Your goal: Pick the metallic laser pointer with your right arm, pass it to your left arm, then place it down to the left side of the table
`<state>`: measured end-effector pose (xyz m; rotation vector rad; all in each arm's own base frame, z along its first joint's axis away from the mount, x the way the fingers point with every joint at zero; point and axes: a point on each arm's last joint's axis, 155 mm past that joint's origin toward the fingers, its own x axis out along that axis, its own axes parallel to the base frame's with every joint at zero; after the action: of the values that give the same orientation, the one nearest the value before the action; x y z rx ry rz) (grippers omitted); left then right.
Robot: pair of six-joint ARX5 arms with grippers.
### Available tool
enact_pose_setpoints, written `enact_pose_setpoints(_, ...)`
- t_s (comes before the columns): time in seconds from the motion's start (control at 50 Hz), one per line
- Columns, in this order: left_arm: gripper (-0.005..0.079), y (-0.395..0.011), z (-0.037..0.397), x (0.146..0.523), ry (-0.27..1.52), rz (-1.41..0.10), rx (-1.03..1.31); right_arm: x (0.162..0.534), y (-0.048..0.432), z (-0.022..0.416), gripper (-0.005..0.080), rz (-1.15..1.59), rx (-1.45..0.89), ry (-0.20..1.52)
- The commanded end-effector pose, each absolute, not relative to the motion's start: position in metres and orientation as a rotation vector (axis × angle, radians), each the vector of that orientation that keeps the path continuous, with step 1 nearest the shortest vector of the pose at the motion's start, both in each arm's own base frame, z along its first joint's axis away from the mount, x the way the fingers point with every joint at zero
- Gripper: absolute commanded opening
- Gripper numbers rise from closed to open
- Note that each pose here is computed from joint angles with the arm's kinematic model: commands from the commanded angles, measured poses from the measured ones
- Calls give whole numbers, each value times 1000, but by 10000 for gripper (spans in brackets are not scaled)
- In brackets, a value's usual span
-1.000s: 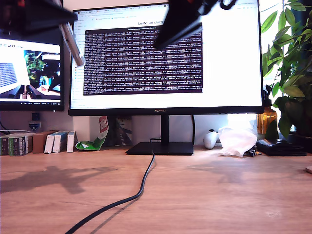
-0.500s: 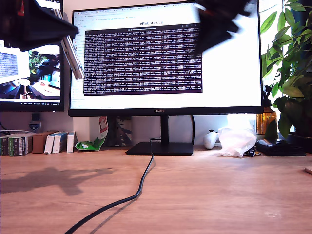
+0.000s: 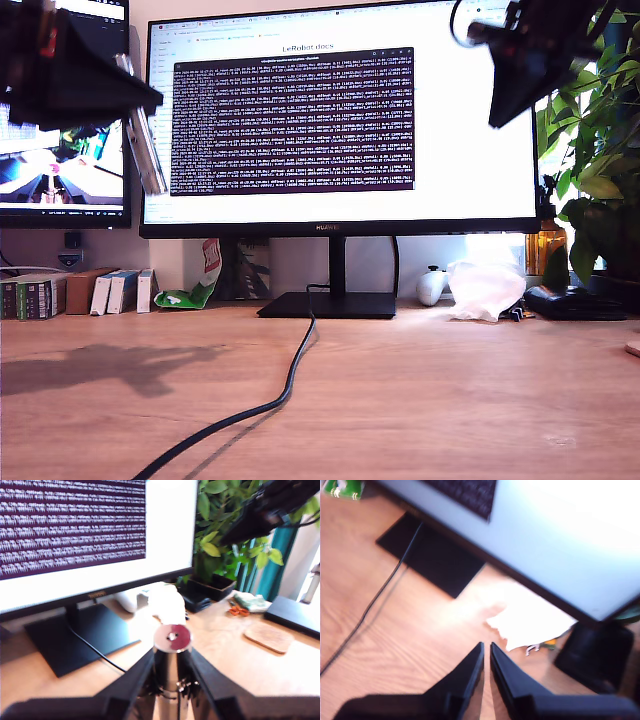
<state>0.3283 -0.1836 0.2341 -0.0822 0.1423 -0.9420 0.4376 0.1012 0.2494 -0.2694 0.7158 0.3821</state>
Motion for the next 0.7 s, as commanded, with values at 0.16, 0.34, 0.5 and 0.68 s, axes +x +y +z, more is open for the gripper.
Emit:
enact_pose_setpoints(0.16, -21, -181, 237, 336, 186, -923, -42, 420, 68, 246, -13, 295, -254, 704)
enact_pose_setpoints(0.34, -21, -177, 224, 336, 319, -892, -41, 402, 52, 238, -13, 247, -257, 670)
enact_pose_setpoints(0.5, -20, -170, 217, 337, 422, -846, -23, 379, 43, 242, -13, 203, -263, 578)
enact_pose_setpoints(0.68, -21, -157, 206, 341, 555, -773, -40, 351, 22, 255, -13, 92, -266, 457)
